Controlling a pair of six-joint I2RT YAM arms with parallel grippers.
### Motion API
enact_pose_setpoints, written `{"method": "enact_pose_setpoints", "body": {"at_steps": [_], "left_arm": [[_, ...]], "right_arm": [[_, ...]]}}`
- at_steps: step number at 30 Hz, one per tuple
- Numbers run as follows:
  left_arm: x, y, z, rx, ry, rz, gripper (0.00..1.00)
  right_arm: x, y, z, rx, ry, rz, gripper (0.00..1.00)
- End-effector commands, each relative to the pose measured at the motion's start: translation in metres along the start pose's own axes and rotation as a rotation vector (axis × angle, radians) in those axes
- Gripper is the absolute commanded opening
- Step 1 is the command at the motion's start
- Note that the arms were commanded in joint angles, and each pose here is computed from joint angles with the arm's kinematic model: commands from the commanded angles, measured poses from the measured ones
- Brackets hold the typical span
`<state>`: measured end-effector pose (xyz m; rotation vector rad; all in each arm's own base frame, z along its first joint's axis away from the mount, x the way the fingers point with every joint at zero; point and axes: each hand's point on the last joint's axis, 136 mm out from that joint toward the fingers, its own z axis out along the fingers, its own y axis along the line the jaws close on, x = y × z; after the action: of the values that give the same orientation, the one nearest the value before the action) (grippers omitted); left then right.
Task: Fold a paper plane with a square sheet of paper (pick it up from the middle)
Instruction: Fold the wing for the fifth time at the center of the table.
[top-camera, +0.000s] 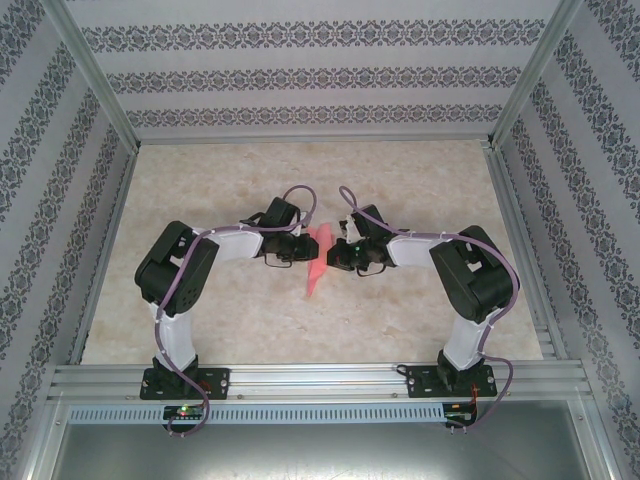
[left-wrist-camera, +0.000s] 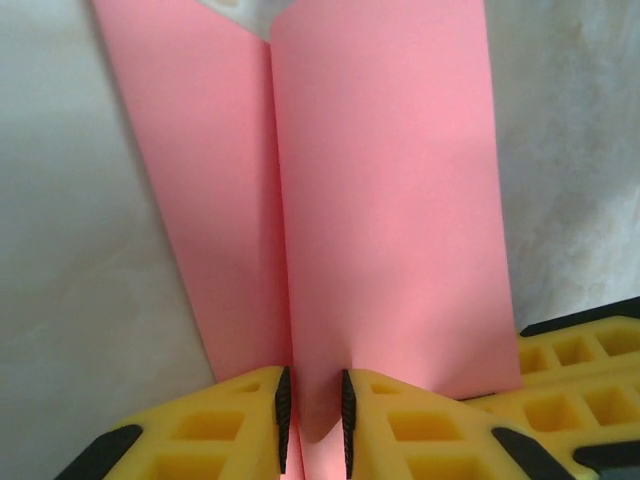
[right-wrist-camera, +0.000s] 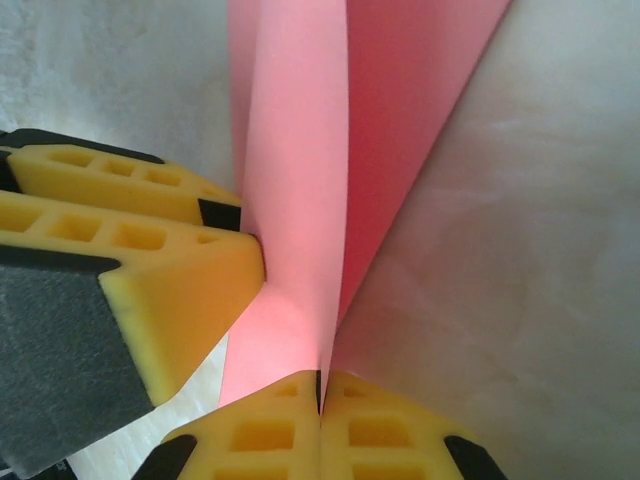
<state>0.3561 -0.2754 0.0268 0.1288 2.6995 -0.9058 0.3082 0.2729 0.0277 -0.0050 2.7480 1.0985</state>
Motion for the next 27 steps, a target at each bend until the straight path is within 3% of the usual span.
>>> {"method": "enact_pose_setpoints", "body": {"at_steps": [1, 15, 21, 27], "left_arm": [[-0.013, 0.003, -0.011, -0.021, -0.039, 0.016, 0.27], [-0.029, 0.020, -0.026, -0.040, -0.070, -0.001, 0.31], [-0.028, 0.024, -0.017, -0.020, -0.034, -0.020, 0.12], [-0.022, 0.030, -0.008, -0.025, 0.006, -0.022, 0.07]], "right_arm": [[-0.003, 0.007, -0.002, 0.018, -0.009, -0.044, 0.00], [-0.004, 0.013, 0.000, 0.037, 0.000, -0.068, 0.00], [-0.005, 0.017, 0.000, 0.041, 0.005, -0.080, 0.00], [-0.007, 0.021, 0.000, 0.042, 0.003, -0.102, 0.00]]}}
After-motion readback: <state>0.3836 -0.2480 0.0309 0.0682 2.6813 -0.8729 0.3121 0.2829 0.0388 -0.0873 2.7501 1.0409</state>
